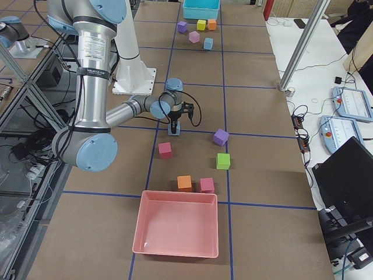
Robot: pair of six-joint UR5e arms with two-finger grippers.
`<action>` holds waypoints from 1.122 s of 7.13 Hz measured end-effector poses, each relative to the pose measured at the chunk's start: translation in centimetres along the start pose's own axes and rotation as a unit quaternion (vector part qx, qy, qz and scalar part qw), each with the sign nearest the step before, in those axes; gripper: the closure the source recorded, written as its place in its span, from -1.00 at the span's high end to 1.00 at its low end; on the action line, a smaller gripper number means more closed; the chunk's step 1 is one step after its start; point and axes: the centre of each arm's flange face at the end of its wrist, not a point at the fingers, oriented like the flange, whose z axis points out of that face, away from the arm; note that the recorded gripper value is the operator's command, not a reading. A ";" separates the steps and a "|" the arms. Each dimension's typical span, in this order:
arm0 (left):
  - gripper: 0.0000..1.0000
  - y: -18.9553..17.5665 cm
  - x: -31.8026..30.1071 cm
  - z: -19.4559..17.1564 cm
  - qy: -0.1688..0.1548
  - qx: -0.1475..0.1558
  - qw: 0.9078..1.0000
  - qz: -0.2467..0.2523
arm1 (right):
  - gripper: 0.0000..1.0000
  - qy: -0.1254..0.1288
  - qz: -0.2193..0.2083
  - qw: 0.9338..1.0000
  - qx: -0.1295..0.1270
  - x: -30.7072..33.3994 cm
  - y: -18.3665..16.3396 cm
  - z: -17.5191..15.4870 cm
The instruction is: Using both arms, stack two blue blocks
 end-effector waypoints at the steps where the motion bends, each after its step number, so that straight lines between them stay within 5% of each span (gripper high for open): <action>1: 0.96 0.0 0.0 0.0 0.001 0.000 1.000 0.000 | 0.13 -0.017 0.005 1.000 0.003 -1.7 -1.6 -1.2; 5: 0.96 0.0 0.0 0.1 0.002 -0.001 1.000 -0.004 | 0.13 -0.014 0.014 0.999 0.027 -18.0 -10.1 -6.0; 8: 0.96 0.0 0.0 0.1 0.003 -0.001 1.000 -0.009 | 0.13 0.001 0.002 0.998 0.056 -26.0 -14.3 -5.7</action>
